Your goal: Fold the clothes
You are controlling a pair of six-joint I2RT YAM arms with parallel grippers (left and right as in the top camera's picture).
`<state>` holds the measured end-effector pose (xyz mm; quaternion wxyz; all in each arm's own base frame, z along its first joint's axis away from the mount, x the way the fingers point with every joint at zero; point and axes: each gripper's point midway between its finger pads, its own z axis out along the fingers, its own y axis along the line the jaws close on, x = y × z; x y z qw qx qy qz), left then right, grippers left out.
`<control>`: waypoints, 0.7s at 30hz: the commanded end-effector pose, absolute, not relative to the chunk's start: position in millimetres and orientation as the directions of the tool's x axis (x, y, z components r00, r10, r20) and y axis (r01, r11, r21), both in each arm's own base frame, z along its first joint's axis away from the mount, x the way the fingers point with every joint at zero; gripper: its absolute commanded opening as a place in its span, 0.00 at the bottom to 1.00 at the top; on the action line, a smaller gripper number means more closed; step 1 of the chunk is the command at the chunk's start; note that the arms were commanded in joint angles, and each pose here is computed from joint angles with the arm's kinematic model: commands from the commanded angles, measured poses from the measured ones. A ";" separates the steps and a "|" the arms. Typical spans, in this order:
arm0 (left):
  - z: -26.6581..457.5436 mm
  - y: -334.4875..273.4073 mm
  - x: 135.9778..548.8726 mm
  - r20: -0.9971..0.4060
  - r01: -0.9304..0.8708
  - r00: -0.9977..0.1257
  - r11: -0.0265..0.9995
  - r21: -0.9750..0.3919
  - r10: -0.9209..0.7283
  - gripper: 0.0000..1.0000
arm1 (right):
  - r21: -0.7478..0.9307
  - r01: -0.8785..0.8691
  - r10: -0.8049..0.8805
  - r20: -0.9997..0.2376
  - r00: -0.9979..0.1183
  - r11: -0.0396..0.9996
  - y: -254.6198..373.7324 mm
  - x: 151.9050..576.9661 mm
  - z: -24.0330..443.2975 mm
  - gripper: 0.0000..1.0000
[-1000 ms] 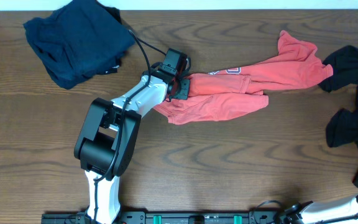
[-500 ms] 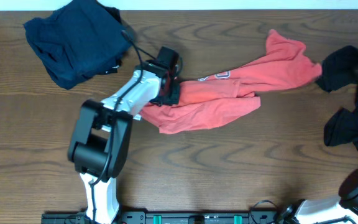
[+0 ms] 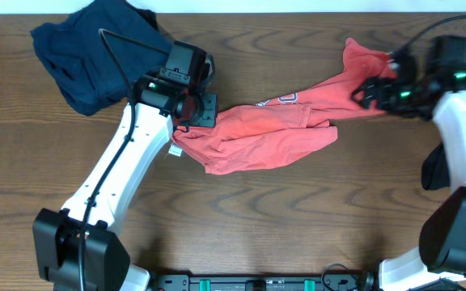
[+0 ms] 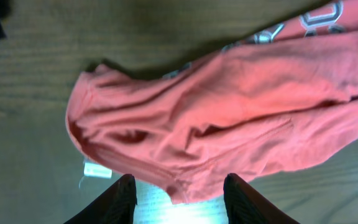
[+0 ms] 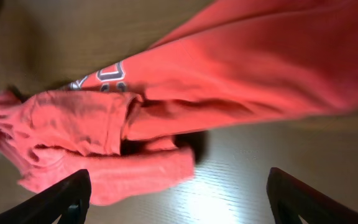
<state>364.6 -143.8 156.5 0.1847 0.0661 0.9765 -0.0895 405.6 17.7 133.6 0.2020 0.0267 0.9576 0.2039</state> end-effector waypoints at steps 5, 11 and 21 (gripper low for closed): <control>149.6 -138.5 354.7 -0.318 0.157 -0.942 0.979 -0.132 0.108 0.48 | 0.290 -0.123 -0.010 -0.363 -0.932 0.949 69.5 387.5 80.5 0.85; 143.5 -136.6 348.9 -0.304 0.234 -0.933 0.967 -0.102 0.194 0.48 | 0.213 -0.112 -0.029 -0.358 -0.933 0.971 66.4 384.7 52.3 0.79; 121.1 -131.1 333.6 -0.244 0.273 -0.938 0.959 -0.084 0.245 0.48 | 0.208 -0.097 -0.034 -0.290 -0.956 0.973 65.4 376.0 13.5 0.60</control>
